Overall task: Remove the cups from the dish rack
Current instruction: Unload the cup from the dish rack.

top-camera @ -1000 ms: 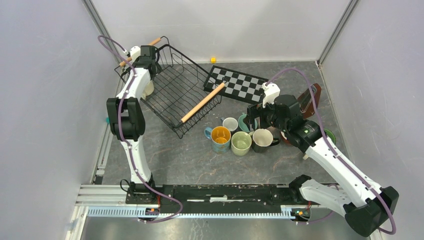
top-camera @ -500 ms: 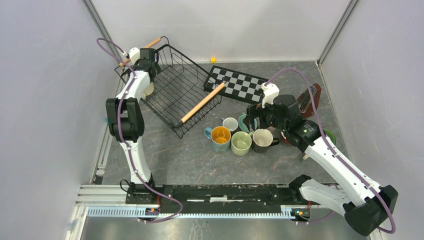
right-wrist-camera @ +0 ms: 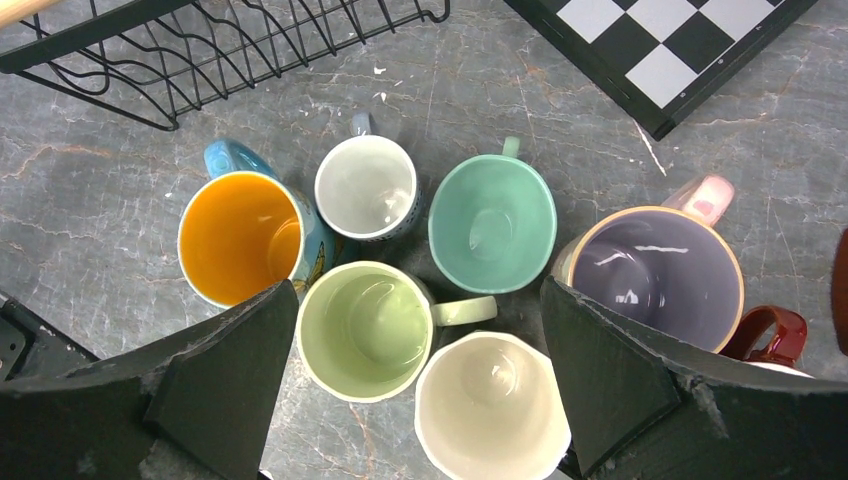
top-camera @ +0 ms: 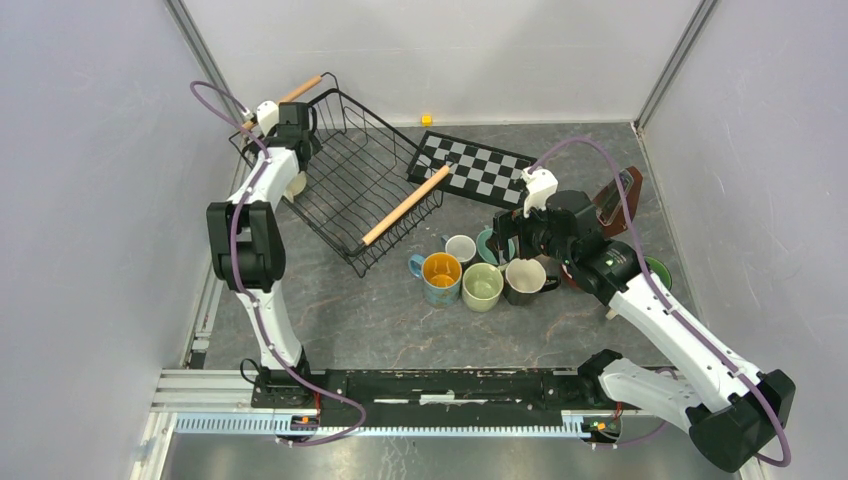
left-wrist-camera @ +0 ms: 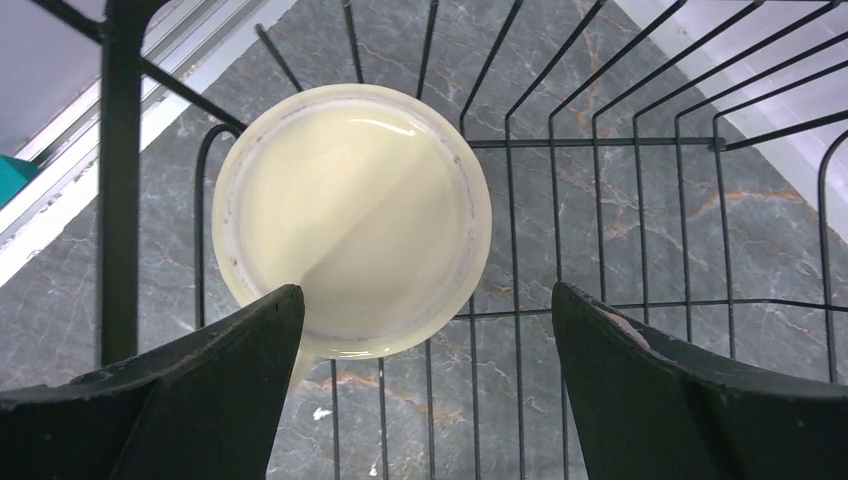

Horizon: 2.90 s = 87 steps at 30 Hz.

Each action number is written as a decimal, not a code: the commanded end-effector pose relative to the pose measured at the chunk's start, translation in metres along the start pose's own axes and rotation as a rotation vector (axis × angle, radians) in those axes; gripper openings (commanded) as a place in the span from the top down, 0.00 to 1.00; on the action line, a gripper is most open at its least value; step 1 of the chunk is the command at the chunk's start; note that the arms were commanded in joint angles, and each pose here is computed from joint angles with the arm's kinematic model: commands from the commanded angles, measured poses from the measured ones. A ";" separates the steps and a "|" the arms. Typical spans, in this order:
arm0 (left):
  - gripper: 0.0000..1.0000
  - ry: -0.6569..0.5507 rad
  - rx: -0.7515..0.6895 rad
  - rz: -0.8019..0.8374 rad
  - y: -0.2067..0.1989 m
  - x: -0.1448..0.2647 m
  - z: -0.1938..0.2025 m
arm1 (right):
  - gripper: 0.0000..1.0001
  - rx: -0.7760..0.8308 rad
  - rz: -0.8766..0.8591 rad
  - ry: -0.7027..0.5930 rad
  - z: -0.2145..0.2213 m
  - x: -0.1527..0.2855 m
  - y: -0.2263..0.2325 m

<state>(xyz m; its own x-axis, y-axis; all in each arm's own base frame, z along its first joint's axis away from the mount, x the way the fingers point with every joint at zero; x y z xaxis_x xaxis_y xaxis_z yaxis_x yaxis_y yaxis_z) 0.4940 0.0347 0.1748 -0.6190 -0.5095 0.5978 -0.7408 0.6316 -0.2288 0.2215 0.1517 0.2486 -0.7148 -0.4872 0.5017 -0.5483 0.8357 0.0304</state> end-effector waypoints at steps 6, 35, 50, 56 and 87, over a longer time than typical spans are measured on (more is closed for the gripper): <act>0.00 -0.024 0.042 -0.045 0.016 0.014 -0.006 | 0.02 0.011 -0.018 -0.041 -0.005 0.003 0.003; 0.00 -0.046 0.109 -0.085 0.020 0.044 -0.013 | 0.02 0.009 -0.021 -0.055 -0.006 0.006 0.003; 0.00 0.026 0.110 -0.131 0.038 0.026 0.014 | 0.02 0.012 -0.017 -0.048 -0.005 0.007 0.002; 0.00 0.041 0.133 -0.162 0.045 0.020 0.023 | 0.02 0.014 -0.019 -0.043 -0.004 0.006 0.003; 0.27 0.092 0.157 -0.189 0.021 0.010 0.058 | 0.02 0.011 -0.013 -0.047 0.000 0.008 0.002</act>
<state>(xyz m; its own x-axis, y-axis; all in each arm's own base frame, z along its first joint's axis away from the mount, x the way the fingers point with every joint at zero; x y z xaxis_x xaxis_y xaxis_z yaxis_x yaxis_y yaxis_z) 0.4480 0.0019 0.1274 -0.4624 -0.5002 0.7321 -0.8472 0.4929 -0.1984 0.2149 0.1496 0.2457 -0.7087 -0.5005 0.4972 -0.5588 0.8285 0.0375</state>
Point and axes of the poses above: each gripper's point midway between its finger pads, its own x axis back along the fingers, its own y axis along the line the jaws close on, z = x × y, the point moved 6 cm from there along x, back along the fingers, and after that the axes turned 8 degrees about x, right-handed, at the moved point
